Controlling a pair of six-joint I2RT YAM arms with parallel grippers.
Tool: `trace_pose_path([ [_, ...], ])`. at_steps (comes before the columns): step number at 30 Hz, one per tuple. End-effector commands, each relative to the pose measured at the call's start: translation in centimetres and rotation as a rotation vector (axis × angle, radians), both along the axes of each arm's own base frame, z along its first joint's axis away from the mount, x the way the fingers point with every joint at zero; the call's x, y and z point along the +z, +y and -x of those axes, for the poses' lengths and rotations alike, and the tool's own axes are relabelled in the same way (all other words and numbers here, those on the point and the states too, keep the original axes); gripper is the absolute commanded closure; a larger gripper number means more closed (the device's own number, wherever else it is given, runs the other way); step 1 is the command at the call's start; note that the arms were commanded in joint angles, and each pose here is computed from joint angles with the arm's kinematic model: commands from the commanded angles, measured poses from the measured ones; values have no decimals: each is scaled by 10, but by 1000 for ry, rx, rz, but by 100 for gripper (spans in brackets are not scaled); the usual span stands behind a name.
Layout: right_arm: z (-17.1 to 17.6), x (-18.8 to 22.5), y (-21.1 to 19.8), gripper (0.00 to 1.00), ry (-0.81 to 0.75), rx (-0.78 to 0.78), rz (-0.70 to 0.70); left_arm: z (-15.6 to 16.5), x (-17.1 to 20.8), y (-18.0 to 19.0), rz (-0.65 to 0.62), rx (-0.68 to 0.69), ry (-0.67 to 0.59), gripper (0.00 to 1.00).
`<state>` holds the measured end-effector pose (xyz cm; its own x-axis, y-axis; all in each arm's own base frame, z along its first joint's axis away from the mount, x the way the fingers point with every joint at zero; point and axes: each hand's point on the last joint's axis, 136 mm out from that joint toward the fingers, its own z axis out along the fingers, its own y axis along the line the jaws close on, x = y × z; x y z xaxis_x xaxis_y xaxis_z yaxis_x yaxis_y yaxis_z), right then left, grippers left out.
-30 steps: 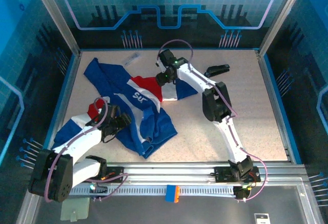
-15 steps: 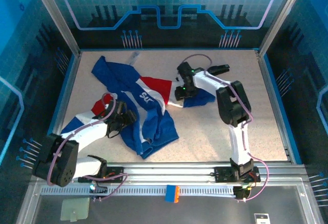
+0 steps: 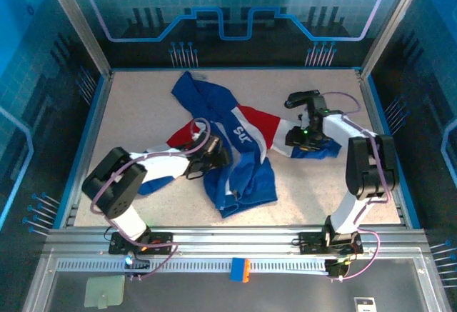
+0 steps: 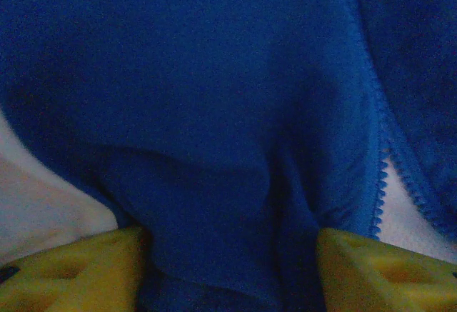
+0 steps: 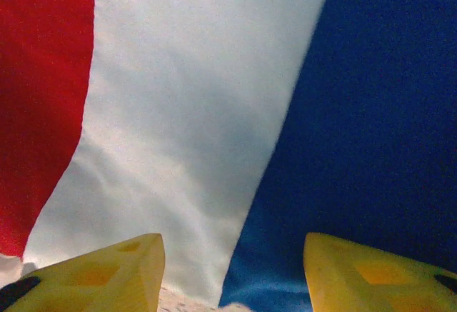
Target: Zip up the jacket
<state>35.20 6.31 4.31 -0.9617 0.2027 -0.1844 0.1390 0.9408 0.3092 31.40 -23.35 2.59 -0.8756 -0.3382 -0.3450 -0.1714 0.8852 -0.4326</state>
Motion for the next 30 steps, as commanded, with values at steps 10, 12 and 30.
trace_pose_path([
  [10,10,34,-30,43,-116,-163,-105,-8,-14,-87,-24,-202,71,36],
  [12,20,31,-27,42,-104,-162,-114,-16,-11,-97,-18,-240,56,36],
  [30,101,27,-4,40,-86,-44,28,-12,3,-88,36,-310,75,35],
])
